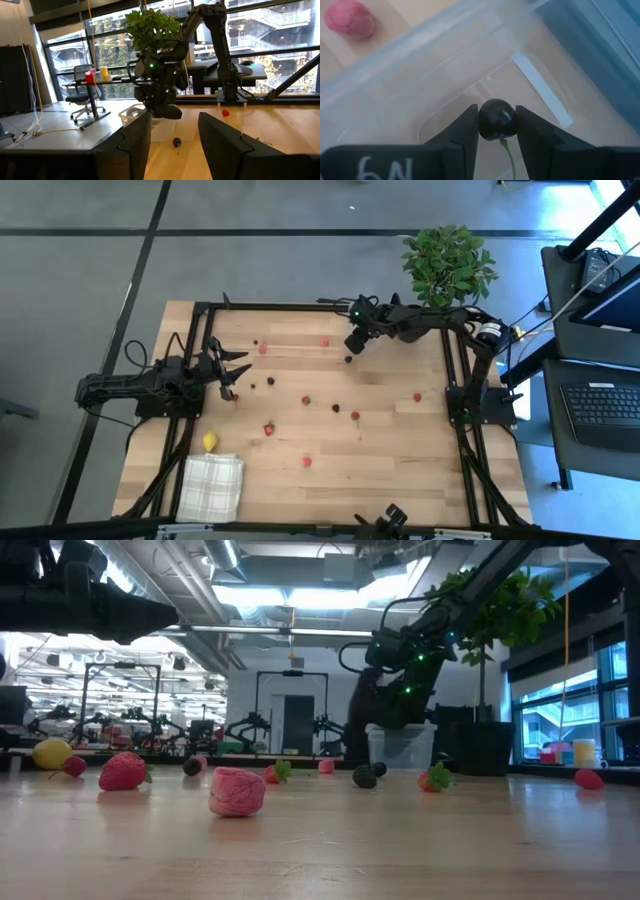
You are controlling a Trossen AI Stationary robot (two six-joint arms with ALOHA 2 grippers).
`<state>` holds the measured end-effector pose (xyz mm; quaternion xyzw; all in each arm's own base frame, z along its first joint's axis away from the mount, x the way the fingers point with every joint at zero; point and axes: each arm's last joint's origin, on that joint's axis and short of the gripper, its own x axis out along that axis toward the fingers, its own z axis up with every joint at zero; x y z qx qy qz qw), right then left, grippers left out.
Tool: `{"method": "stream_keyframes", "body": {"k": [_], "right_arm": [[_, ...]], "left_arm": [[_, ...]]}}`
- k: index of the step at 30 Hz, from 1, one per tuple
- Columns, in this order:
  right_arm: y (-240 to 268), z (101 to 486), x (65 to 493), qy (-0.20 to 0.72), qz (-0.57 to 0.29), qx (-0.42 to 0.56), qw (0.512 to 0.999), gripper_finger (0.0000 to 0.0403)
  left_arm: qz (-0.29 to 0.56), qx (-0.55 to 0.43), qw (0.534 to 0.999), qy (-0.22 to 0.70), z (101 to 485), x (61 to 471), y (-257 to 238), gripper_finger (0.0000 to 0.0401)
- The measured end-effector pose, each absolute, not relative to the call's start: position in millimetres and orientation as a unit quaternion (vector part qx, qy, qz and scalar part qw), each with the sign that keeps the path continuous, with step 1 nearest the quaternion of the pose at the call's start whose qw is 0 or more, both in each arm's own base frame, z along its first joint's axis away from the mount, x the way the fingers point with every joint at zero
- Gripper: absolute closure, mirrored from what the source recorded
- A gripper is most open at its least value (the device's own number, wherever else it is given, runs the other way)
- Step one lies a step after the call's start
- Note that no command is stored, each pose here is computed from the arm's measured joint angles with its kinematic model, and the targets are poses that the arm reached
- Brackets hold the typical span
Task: Pick and placing Produce into tupperware
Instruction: Put the right black cherry into the transparent bin, then put the raspberry into the transparent bin
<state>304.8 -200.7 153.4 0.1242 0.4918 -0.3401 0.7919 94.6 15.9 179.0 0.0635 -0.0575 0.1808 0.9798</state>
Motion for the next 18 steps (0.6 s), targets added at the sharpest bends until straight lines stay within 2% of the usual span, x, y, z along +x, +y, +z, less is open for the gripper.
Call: {"method": "stream_keyframes", "body": {"k": [8,18], "right_arm": [[-200.6,154.6,304.5,0.487,-0.346,0.133,0.791,0.027],[-199.8,154.7,303.4,0.493,-0.344,0.132,0.788,0.0199]], "left_arm": [[0.181,0.064,0.98,-0.058,179.0,94.6,15.9,0.0244],[0.181,0.064,0.98,-0.057,178.8,94.6,15.9,0.0244]]}}
